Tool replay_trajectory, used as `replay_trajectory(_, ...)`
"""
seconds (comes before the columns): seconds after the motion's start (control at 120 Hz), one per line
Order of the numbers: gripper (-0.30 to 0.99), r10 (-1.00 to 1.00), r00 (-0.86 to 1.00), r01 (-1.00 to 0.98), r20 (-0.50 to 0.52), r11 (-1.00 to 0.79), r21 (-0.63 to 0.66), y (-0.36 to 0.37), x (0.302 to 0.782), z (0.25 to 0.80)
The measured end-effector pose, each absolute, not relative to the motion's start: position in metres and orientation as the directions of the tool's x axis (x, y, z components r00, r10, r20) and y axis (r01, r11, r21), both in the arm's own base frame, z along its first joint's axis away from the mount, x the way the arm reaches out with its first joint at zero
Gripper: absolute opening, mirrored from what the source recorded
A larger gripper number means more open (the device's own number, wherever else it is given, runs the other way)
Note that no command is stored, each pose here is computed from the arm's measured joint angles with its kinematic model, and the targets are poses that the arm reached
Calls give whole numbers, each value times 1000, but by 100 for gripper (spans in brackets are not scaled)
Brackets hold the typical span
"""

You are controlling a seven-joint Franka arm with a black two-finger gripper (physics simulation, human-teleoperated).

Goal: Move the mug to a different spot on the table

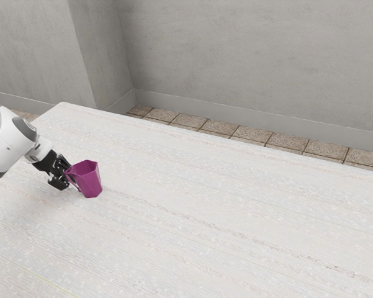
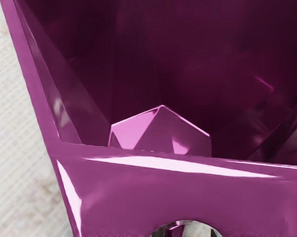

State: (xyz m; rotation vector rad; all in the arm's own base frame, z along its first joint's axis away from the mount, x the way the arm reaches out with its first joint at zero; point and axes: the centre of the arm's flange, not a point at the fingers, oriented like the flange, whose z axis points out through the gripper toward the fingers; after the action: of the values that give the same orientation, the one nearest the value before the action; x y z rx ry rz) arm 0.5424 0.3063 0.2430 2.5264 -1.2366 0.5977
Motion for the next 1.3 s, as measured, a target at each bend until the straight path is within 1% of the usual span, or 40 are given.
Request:
replay_trajectory(0.358,9,-687,548,-797,478,-602,49,309,541,243)
replay_trajectory(0.65,5,-680,541,-795,495,-606,37,307,545,247)
replay_trajectory(0.833,2,-669,521,-795,530,-607,16,299,553,259)
replay_trajectory(1.042,0,-675,462,-826,575,-563,3,258,570,270)
replay_trajectory(1.3,-2,-713,390,-887,583,-461,30,181,574,262)
